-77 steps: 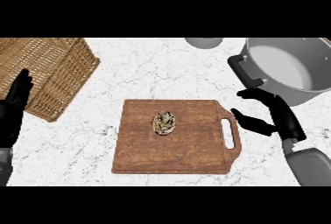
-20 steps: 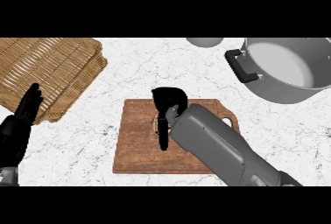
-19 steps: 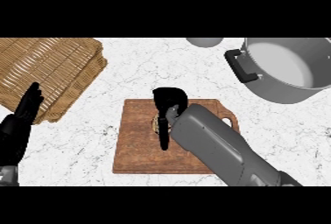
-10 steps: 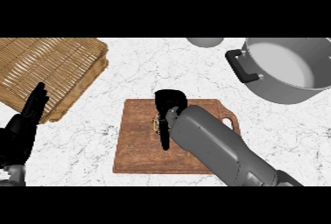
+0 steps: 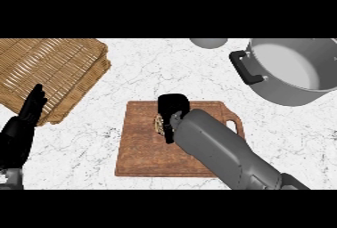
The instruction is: Pick the cupcake from the cutting board and place it in the pot
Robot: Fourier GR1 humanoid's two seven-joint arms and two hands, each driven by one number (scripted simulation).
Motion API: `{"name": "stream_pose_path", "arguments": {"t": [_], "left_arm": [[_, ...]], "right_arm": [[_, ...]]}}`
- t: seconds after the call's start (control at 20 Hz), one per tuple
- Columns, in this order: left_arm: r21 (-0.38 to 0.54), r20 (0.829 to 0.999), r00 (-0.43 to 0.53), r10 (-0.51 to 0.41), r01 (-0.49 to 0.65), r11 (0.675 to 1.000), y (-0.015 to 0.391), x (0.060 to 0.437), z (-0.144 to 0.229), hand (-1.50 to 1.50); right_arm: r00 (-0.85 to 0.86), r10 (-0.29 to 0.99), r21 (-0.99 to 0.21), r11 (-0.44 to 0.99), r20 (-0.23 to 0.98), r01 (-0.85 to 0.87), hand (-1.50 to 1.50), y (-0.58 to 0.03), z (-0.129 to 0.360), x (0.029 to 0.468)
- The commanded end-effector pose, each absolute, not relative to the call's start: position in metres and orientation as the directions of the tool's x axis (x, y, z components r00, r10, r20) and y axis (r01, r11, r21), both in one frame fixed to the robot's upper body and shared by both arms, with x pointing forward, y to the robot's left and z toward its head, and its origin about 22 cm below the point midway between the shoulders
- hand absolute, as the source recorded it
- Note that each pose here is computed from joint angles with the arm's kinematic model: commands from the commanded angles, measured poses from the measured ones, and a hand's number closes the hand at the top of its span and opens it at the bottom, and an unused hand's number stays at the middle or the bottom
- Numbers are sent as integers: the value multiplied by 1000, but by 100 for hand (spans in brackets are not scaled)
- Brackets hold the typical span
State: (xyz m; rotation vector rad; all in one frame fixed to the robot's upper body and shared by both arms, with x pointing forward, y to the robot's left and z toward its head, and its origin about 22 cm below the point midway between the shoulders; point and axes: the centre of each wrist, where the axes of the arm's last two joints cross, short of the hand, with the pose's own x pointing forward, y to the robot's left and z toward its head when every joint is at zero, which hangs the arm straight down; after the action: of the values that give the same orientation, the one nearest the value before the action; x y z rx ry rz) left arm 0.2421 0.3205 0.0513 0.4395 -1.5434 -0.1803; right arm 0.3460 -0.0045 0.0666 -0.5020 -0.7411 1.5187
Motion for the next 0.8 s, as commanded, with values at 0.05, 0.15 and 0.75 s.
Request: {"name": "stream_pose_path", "arguments": {"t": [0.05, 0.15, 0.75], "left_arm": [[379, 917, 187, -351, -144, 914, 334, 231, 32, 0], [396, 911, 185, -368, -147, 906, 338, 235, 25, 0], [381, 921, 131, -366, -110, 918, 314, 238, 32, 0]], "right_arm": [[-111, 984, -701, 19, 139, -713, 150, -1, 51, 329], [-122, 982, -711, 18, 146, -703, 150, -10, 65, 349], [629, 747, -878, 431, 218, -208, 150, -98, 127, 445]]}}
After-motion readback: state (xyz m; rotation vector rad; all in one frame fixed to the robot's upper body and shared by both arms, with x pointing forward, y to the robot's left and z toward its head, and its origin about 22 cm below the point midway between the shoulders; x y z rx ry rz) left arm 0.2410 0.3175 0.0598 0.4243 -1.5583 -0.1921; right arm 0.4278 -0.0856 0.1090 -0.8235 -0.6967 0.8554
